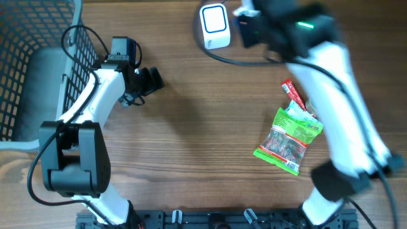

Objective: Scan the item barcode
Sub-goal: 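Lower Kleenex box with right gripper onto table and release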

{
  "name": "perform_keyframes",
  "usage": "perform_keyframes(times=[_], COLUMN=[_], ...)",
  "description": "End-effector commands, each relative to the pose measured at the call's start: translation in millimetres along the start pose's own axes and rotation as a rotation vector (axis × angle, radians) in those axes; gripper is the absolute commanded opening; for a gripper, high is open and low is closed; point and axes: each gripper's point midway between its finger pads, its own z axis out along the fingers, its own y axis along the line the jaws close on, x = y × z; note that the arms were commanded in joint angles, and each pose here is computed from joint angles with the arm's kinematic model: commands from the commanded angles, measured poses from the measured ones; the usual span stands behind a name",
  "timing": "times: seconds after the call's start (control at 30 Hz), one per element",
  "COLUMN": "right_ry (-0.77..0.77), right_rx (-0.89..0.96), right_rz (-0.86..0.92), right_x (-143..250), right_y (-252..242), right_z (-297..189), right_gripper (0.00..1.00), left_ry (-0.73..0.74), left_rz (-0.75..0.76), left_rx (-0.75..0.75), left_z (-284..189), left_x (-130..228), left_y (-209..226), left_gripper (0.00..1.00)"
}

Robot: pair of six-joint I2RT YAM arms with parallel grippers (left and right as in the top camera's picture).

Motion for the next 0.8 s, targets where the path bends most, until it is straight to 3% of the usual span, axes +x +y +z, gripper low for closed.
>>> perform_keyframes(times=[0.0,0.23,0.33,0.4,0.43,0.5,0.53,0.6,0.67,0.77], right_ry=[0.250,0.637,0.674,0.639,0.634,0.618,0.607,0.578,0.411,0.299], right_rx=[-0.225,-0.194,-0.209,-0.263,-0.272,-0.276,-0.273,-0.273,-0.256,-0.129], right_rz=[0.133,0.274,0.282,0.294,0.293,0.269,0.269,0.271,0.270,0.257], right_x=[53.0,185.9,243.7,257.3,260.2,259.3,255.9,242.9,196.9,177.0], right_y=[12.0,18.2,31.9,44.0,45.8,45.3,43.9,40.2,25.0,-4.7], right_z=[14.5,117.2,161.8,179.4,182.2,184.1,183.7,175.5,142.9,119.5], right_gripper=[0.04,0.04,0.04,0.05,0.14,0.55,0.67,0.73,0.77,0.85], left_ry=[-0.017,-0.017,-0.017,-0.017,-0.017,-0.017,-0.017,-0.017,-0.017,-0.017], left_rz=[0.000,0.000,0.000,0.000,0.000,0.000,0.000,0.000,0.000,0.000], left_rx=[0.013,0.013,0.013,0.013,0.013,0.013,0.013,0.013,0.013,0.013], left_z=[-6.1,-6.1,-6.1,-6.1,-6.1,-6.1,-6.1,-6.1,-6.1,-6.1], left_x=[-5.7,-5.7,-5.7,-5.7,-5.7,-5.7,-5.7,-5.7,-5.7,-5.7], left_y=[-1.5,-1.5,-1.5,-1.5,-1.5,-1.5,-1.5,-1.5,-1.5,-1.5], left_gripper=[1.00,1.00,1.00,1.00,1.00,1.00,1.00,1.00,1.00,1.00])
